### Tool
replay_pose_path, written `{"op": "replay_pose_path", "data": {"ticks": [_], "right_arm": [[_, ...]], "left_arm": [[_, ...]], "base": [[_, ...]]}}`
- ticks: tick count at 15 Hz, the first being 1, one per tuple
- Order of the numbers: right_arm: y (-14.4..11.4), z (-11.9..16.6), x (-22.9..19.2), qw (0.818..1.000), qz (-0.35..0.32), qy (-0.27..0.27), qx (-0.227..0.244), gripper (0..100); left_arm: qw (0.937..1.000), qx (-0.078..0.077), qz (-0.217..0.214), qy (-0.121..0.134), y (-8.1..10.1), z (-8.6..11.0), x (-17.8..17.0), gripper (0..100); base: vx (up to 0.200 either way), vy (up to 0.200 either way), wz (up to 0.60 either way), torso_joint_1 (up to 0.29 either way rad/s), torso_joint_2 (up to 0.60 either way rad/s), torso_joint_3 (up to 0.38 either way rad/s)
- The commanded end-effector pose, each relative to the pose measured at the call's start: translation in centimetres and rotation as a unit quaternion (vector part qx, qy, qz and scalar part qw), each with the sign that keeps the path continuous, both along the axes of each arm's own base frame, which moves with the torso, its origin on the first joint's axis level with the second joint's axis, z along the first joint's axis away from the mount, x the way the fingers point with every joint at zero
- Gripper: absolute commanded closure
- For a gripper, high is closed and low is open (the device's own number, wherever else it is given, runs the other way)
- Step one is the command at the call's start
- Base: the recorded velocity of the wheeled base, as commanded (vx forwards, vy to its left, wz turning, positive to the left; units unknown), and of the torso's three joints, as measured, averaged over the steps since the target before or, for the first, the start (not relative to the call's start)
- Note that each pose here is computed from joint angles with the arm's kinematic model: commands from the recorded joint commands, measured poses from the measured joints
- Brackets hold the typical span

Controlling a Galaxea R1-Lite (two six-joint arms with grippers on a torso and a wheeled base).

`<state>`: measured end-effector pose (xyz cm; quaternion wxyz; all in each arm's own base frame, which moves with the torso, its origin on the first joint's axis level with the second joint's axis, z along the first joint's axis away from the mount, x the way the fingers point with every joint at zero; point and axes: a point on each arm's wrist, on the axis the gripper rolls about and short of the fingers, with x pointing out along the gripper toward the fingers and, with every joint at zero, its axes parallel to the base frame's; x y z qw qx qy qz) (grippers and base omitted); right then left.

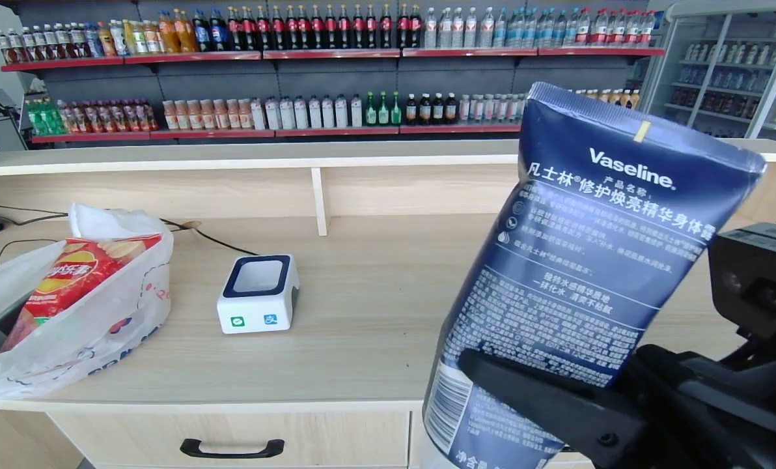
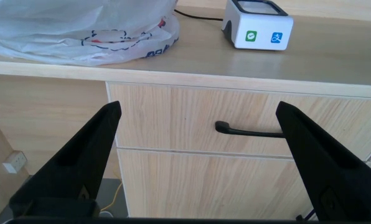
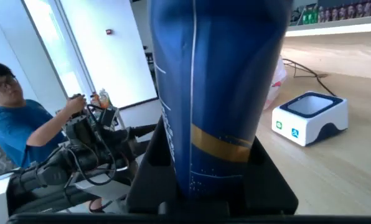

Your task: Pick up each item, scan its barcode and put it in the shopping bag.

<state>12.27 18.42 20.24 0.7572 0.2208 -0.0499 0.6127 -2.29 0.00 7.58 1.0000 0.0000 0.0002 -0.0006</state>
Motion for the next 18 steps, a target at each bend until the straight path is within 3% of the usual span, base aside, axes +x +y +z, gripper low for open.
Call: {"op": "replay_pose_path", "data": {"ticks": [1,6,12,18], "right_arm": [[1.9,0.6,-0.3,0.999,0.043,0.027,0.02,100],[3.6,0.7,-0.7,0.993,0.087,0.076,0.032,100],[0.5,3.9,-0.2,0.971,0.113,0.172,0.121,100],[0.1,4.6,-0.6,0.964,0.132,0.187,0.136,100]], "left_arm": [[1.0,0.0,0.0,0.0,0.0,0.0,0.0,0],[1.0,0.0,0.0,0.0,0.0,0.0,0.0,0],[1.0,0.0,0.0,0.0,0.0,0.0,0.0,0],[1.0,0.0,0.0,0.0,0.0,0.0,0.0,0]], "base": [[0.0,0.0,0.0,0.0,0.0,0.0],[0.0,0.0,0.0,0.0,0.0,0.0],[0.0,0.0,0.0,0.0,0.0,0.0],[0.0,0.0,0.0,0.0,0.0,0.0]]}}
